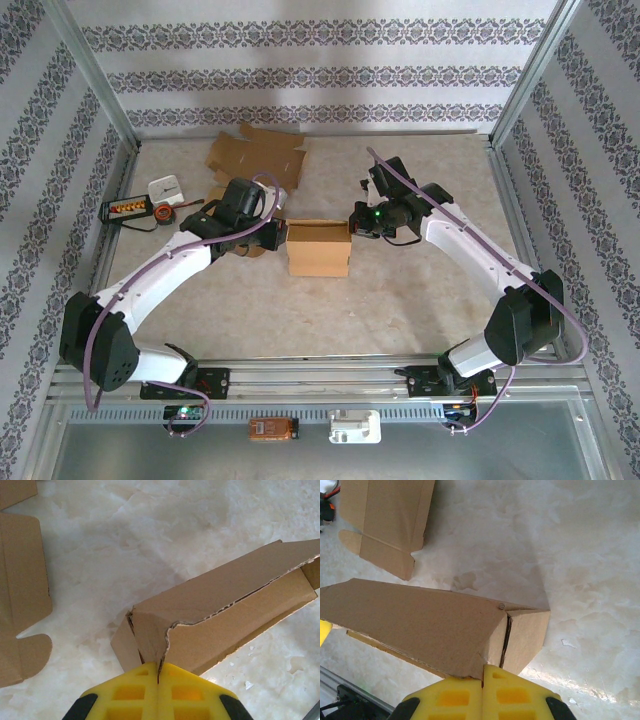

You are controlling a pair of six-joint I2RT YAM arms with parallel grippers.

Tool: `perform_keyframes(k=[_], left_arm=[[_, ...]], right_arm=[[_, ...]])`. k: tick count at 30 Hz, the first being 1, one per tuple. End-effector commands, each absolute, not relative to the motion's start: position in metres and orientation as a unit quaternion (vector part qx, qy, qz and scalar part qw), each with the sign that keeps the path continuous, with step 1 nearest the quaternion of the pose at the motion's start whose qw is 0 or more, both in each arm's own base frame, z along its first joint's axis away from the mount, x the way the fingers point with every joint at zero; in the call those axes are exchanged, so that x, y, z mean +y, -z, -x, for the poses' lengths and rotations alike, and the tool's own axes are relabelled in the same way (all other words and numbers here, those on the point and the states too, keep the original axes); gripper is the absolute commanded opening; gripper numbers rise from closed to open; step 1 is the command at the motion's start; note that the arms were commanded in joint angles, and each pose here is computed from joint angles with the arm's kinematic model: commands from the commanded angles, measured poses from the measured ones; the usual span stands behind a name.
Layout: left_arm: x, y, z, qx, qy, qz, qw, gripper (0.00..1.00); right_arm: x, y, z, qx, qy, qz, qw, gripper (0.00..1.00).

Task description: Fold the paper box

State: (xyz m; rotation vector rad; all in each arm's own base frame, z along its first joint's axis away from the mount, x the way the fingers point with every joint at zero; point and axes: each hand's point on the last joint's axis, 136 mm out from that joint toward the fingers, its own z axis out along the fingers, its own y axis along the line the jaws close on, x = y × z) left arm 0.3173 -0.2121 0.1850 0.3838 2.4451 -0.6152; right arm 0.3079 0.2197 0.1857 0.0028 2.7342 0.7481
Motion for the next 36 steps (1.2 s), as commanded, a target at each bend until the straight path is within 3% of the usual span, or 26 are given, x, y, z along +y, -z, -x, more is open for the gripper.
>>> perform_keyframes(k=[1,26,36], left_arm=[[-0.229,-0.195,-0.317,0.91,0.261,-0.141,0.29,0.0],[-0.255,-0.223,-0.311,0.893,0.357,-0.113,0.25,0.0],[-0.228,-0.194,-0.308,0.926,0.276,-0.105,0.237,0.0]], right_arm=[[0.21,-0.158,-0.284,0.971,-0.219,0.001,0.097,0.05],[0.217,-0.155,-0.282,0.973,-0.207,0.027,0.095,0.03],[0.219,-0.156,-0.282,0.973,-0.207,0.031,0.095,0.03]])
